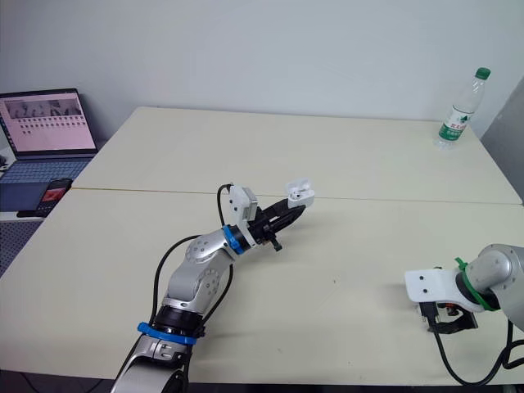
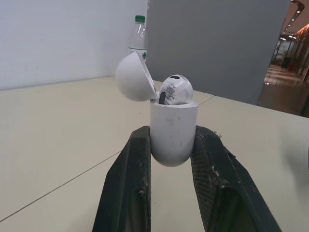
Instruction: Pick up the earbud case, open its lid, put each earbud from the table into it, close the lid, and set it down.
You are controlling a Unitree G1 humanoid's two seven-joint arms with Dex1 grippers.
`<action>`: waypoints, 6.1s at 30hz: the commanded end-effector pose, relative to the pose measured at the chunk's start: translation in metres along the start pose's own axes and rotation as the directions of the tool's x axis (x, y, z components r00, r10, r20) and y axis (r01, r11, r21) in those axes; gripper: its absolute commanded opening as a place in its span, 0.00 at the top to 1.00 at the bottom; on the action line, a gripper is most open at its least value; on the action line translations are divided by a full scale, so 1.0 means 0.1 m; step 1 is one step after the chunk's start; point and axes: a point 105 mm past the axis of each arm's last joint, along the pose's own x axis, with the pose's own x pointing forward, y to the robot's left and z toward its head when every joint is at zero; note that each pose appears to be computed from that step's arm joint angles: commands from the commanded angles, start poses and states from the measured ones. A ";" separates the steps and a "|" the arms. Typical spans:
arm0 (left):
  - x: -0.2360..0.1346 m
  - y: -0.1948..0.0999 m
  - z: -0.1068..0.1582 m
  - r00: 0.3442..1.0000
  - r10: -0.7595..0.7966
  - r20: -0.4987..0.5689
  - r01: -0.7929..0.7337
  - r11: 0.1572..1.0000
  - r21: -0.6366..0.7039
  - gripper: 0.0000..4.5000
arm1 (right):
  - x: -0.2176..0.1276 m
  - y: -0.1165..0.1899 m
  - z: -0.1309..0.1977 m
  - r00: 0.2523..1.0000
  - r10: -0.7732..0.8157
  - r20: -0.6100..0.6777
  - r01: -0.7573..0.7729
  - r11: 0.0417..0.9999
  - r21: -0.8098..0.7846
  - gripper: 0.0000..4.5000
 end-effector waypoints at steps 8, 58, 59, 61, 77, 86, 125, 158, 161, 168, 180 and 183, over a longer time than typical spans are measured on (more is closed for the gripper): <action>0.03 -0.02 0.14 0.999 -0.013 0.043 0.012 0.999 0.041 0.83 | -0.02 -0.09 0.04 1.000 -0.013 0.015 0.013 1.000 -0.015 0.48; 0.00 -0.02 0.09 0.999 -0.014 0.028 0.013 0.999 0.037 0.83 | 0.02 -0.02 0.05 0.999 0.028 0.022 -0.026 0.995 -0.097 0.64; 0.00 -0.02 0.09 0.999 -0.014 0.028 0.013 0.999 0.037 0.83 | 0.02 -0.02 0.05 0.999 0.028 0.022 -0.026 0.995 -0.097 0.64; 0.00 -0.02 0.09 0.999 -0.015 0.028 0.014 0.999 0.036 0.83 | 0.02 -0.02 0.05 0.999 0.027 0.021 -0.024 0.995 -0.099 0.64; 0.02 -0.04 0.11 0.999 -0.016 0.032 0.015 0.999 0.036 0.83 | 0.03 -0.05 0.02 1.000 0.012 0.008 -0.011 0.994 -0.110 0.92; 0.03 -0.04 0.14 0.999 -0.017 0.034 0.016 0.999 0.036 0.83 | -0.02 -0.14 0.12 0.996 -0.049 0.070 0.055 0.994 -0.099 0.92; 0.30 -0.33 0.31 0.990 -0.104 0.096 0.108 0.993 -0.041 0.83 | -1.10 -0.92 1.71 0.009 -0.712 0.702 -0.070 0.700 0.711 0.92; 0.23 -0.28 0.21 0.993 -0.083 0.085 0.088 0.994 -0.061 0.83 | -0.91 -0.97 1.66 0.074 -0.727 0.682 0.043 0.686 0.726 0.92; 0.23 -0.29 0.21 0.993 -0.083 0.084 0.088 0.994 -0.062 0.83 | -0.93 -0.97 1.69 0.061 -0.720 0.692 0.049 0.694 0.718 0.92; 0.25 -0.30 0.26 0.992 -0.087 0.087 0.092 0.994 -0.059 0.83 | -0.89 -0.97 1.69 0.064 -0.720 0.691 0.065 0.694 0.717 0.92; 0.23 -0.33 0.26 0.988 -0.116 0.104 0.125 0.989 -0.085 0.83 | -0.80 -1.00 1.64 0.096 -0.737 0.669 0.103 0.676 0.730 0.92; 0.24 -0.33 0.26 0.988 -0.116 0.105 0.125 0.988 -0.087 0.83 | -0.78 -1.00 1.63 0.104 -0.734 0.671 0.109 0.679 0.726 0.92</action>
